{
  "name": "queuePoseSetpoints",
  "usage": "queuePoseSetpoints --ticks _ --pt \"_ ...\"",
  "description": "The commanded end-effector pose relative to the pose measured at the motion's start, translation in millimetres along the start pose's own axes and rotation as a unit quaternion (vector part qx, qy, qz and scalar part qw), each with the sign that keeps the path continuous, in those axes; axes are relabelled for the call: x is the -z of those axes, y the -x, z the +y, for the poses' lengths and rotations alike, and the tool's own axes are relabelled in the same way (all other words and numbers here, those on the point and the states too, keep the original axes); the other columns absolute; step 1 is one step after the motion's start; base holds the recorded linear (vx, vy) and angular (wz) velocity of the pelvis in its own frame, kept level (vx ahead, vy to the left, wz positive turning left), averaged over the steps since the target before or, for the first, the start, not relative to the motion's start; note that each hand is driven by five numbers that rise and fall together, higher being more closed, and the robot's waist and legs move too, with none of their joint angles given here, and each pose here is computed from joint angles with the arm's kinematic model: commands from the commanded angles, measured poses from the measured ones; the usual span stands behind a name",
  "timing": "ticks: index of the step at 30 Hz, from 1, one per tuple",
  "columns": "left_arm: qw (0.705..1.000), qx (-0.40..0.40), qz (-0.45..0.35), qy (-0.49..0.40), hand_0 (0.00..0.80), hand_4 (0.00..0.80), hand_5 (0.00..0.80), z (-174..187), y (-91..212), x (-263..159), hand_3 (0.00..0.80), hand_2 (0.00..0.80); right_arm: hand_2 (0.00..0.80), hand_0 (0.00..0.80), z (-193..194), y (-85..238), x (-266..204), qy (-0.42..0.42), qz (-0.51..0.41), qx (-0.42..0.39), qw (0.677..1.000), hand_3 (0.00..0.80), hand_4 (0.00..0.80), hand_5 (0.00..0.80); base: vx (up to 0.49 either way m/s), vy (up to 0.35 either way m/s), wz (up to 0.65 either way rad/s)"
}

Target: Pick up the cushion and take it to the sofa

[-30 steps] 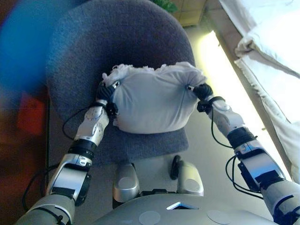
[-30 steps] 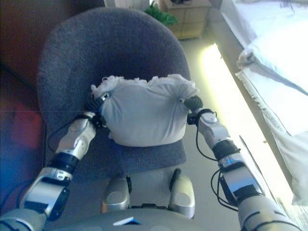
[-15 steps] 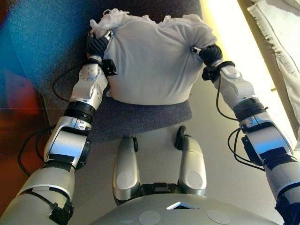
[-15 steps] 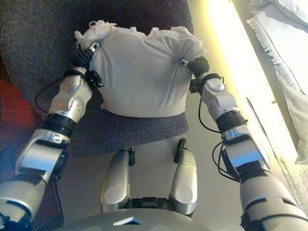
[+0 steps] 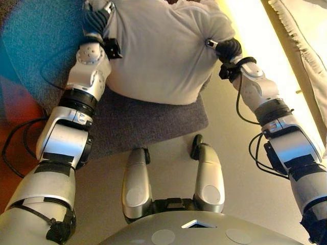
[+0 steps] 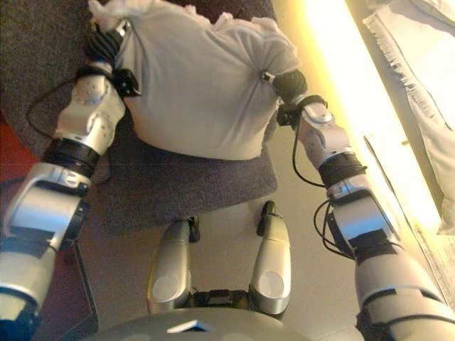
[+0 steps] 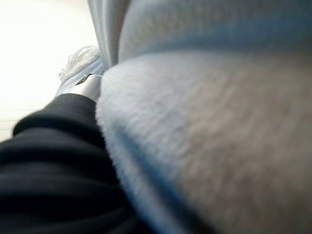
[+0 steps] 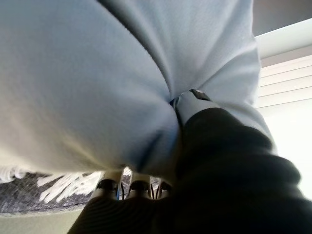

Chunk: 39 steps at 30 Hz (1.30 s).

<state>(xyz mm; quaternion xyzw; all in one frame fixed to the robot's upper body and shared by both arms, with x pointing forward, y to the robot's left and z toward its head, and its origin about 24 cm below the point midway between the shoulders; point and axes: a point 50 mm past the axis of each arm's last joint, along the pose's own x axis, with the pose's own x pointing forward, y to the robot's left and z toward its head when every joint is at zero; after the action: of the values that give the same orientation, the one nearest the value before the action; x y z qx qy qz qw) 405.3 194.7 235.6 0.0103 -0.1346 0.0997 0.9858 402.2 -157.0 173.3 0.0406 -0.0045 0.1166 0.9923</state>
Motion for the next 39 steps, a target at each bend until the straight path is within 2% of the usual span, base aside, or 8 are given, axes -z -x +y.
queuePoseSetpoints --ticks 1,10,11,12,13,21,29,39 --pt "0.988 0.047 -0.125 0.078 0.8 0.8 0.8 -32 -11 -80 0.8 0.8 0.8 0.8 61 -13 -61 0.016 -0.099 -0.124 0.987 0.8 0.8 0.8 0.007 0.015 -0.13" --pt "0.987 0.102 -0.072 0.097 0.8 0.8 0.8 -39 -12 -53 0.8 0.8 0.8 0.8 62 -14 -49 0.002 -0.063 -0.115 0.991 0.8 0.8 0.8 0.02 -0.005 -0.05" --pt "0.989 0.094 -0.062 0.093 0.8 0.8 0.8 -37 -12 -50 0.8 0.8 0.568 0.568 61 -14 -47 0.0 -0.057 -0.112 0.992 0.568 0.568 0.568 0.031 -0.005 -0.09" --pt "0.991 0.082 -0.053 0.096 0.515 0.515 0.515 -34 -14 -46 0.515 0.515 0.0 0.0 61 -15 -46 0.003 -0.055 -0.111 0.992 0.0 0.0 0.0 0.029 0.001 -0.07" --pt "0.991 0.074 -0.046 0.1 0.0 0.0 0.0 -30 -15 -44 0.0 0.0 0.0 0.0 60 -15 -46 0.004 -0.054 -0.111 0.992 0.0 0.0 0.0 0.034 0.008 -0.05" --pt "0.994 0.011 -0.036 0.106 0.0 0.0 0.0 -10 -19 -43 0.0 0.0 0.0 0.0 58 -15 -53 0.001 -0.066 -0.099 0.993 0.0 0.0 0.0 0.041 0.007 -0.05" --pt "0.997 -0.023 -0.012 0.075 0.0 0.0 0.0 19 -18 -30 0.0 0.0 0.0 0.0 37 -8 -56 -0.025 -0.086 -0.067 0.994 0.0 0.0 0.0 0.052 0.019 -0.02" --pt "0.987 -0.155 0.031 0.022 0.0 0.0 0.0 96 -6 -5 0.0 0.0 0.0 0.0 -4 8 -41 -0.029 -0.078 -0.026 0.996 0.0 0.0 0.0 0.09 0.012 0.0"
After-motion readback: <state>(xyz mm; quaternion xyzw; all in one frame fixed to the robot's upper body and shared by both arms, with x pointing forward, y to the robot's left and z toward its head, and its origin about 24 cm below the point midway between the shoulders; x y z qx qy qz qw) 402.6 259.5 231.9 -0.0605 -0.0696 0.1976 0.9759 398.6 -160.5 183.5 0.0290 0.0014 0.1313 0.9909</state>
